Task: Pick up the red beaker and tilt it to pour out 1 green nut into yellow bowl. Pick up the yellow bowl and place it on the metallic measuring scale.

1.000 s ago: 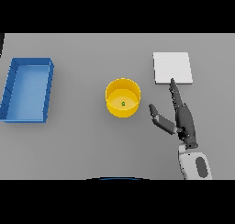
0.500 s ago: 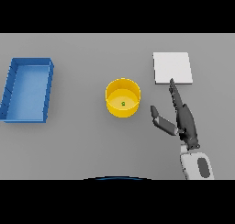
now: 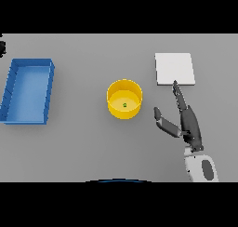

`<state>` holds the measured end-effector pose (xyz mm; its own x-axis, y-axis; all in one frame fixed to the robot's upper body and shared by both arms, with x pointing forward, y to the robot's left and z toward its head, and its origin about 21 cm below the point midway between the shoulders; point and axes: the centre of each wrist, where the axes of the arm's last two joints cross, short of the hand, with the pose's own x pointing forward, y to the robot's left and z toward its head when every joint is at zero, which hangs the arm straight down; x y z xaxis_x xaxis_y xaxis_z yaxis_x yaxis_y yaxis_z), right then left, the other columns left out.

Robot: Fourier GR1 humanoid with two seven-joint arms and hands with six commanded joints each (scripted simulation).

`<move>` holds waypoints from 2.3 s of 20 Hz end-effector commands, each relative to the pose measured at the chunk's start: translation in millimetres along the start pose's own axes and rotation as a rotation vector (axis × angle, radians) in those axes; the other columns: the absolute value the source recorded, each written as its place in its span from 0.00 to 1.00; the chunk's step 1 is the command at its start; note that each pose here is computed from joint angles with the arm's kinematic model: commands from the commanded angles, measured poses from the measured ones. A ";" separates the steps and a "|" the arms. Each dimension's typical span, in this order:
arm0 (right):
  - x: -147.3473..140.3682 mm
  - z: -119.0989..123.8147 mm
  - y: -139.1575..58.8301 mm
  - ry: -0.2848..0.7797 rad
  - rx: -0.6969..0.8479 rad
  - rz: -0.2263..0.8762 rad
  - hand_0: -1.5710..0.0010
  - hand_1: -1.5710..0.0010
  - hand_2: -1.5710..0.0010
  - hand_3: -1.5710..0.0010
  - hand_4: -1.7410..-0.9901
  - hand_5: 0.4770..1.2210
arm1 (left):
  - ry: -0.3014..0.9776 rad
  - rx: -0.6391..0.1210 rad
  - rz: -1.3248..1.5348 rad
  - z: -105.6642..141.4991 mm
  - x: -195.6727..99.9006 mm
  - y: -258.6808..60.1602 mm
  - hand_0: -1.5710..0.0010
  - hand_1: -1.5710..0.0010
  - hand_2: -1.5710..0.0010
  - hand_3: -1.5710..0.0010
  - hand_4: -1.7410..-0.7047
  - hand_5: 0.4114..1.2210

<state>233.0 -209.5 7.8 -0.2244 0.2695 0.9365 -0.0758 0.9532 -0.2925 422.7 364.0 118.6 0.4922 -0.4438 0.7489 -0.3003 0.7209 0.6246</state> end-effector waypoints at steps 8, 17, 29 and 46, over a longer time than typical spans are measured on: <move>1.6 -5.3 2.2 0.014 -0.003 -0.012 1.00 1.00 1.00 1.00 0.77 0.27 | 0.108 -0.131 -0.023 47.3 -34.5 -11.5 0.00 0.00 0.00 0.10 0.08 0.59; 2.3 -4.9 2.4 0.000 0.008 -0.007 1.00 1.00 1.00 1.00 0.79 0.28 | -0.017 -0.357 -0.205 60.6 -41.8 6.2 0.74 0.77 0.78 0.82 0.94 0.30; 10.6 -8.4 2.2 -0.027 0.136 0.144 1.00 1.00 1.00 1.00 0.80 0.32 | -0.115 -0.253 -0.161 58.2 -40.3 -3.4 0.98 0.98 0.98 0.99 0.99 0.34; 54.3 -103.8 31.6 -0.271 0.965 1.071 1.00 1.00 1.00 1.00 0.70 0.31 | -0.131 -0.289 -0.122 56.3 -42.1 -3.3 1.00 1.00 1.00 1.00 0.98 0.34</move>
<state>319.3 -150.7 69.5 -0.7528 0.6383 0.1605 -0.3410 -0.1696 -0.9247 357.0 350.4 97.5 0.3969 -0.5867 0.7058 0.0068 0.7709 0.6370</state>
